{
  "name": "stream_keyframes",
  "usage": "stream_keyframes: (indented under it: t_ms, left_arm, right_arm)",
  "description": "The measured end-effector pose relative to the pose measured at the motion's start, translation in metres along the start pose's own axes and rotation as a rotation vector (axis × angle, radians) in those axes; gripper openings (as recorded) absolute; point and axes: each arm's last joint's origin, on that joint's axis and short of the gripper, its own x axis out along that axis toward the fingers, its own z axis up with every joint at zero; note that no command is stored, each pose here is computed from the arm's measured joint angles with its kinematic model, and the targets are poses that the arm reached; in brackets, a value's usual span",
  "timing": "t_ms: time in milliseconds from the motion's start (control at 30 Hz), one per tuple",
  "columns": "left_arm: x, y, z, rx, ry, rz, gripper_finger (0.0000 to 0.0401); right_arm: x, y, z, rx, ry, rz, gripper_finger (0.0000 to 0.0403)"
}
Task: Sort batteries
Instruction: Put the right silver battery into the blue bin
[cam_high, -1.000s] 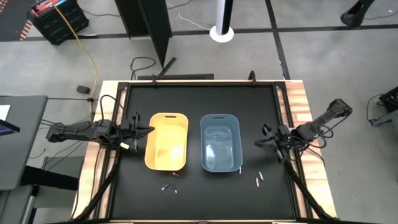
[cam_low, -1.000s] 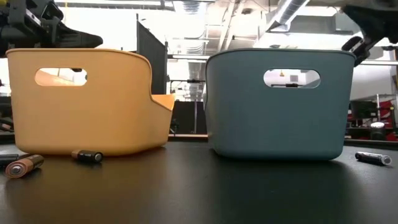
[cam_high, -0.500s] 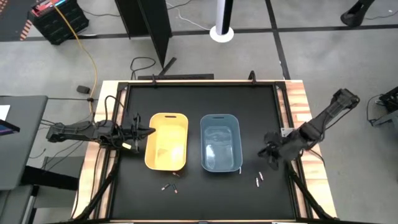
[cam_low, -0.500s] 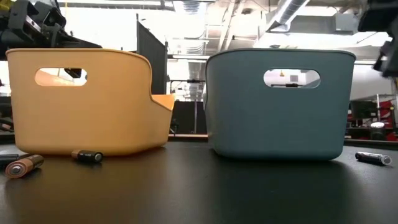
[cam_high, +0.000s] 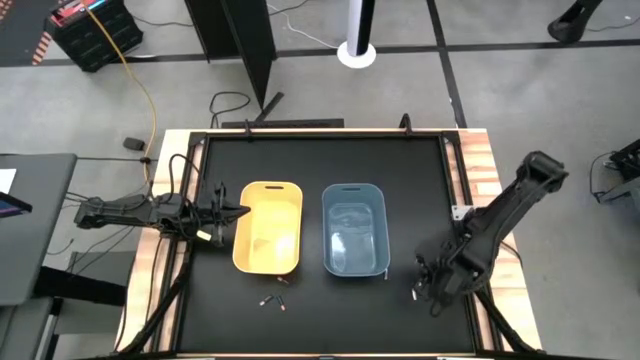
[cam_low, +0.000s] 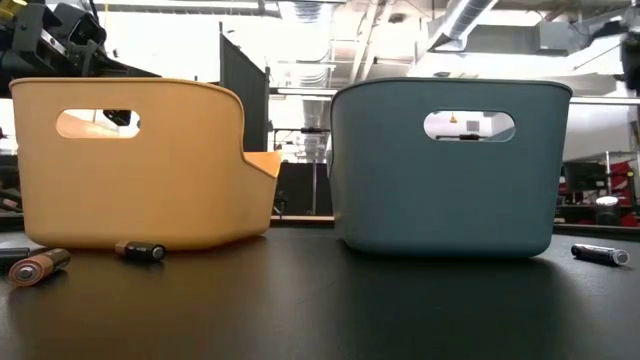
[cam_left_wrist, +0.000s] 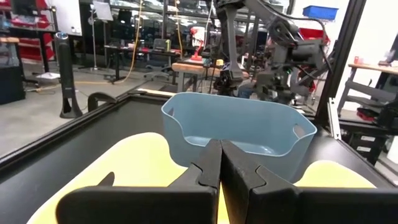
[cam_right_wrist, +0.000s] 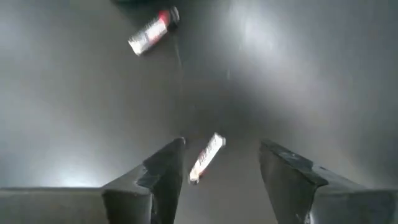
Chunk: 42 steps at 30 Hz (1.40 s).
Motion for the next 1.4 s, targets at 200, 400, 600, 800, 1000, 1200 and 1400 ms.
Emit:
stream_keyframes:
  t_ms: [200,400,600,800,1000,1200,1400]
  left_arm:
    - [0.0,0.0,0.0,0.031,0.0,0.0,0.0]
    - [0.0,0.0,0.0,0.027,0.0,0.0,0.0]
    - [0.0,0.0,0.0,0.025,-0.001,-0.001,0.0]
    - [0.0,0.0,0.0,0.024,-0.001,-0.001,0.0]
    - [0.0,0.0,0.0,0.024,-0.002,-0.001,0.0]
    - [0.0,0.0,0.0,0.024,-0.003,-0.001,0.0]
    - [0.0,0.0,0.0,0.024,-0.003,-0.001,0.0]
  right_arm:
    - [0.014,0.014,-0.017,0.081,0.028,-0.075,0.0228]
    - [0.028,0.021,-0.024,0.11,0.047,-0.141,0.0228]
    - [0.041,0.025,-0.025,0.13,0.058,-0.176,0.0228]
    - [0.052,0.026,-0.025,0.142,0.066,-0.226,0.0205]
    - [0.054,0.026,-0.023,0.151,0.068,-0.236,0.0144]
    - [0.054,0.025,-0.023,0.153,0.071,-0.244,0.0079]
    - [0.055,0.025,-0.023,0.151,0.071,-0.245,0.0045]
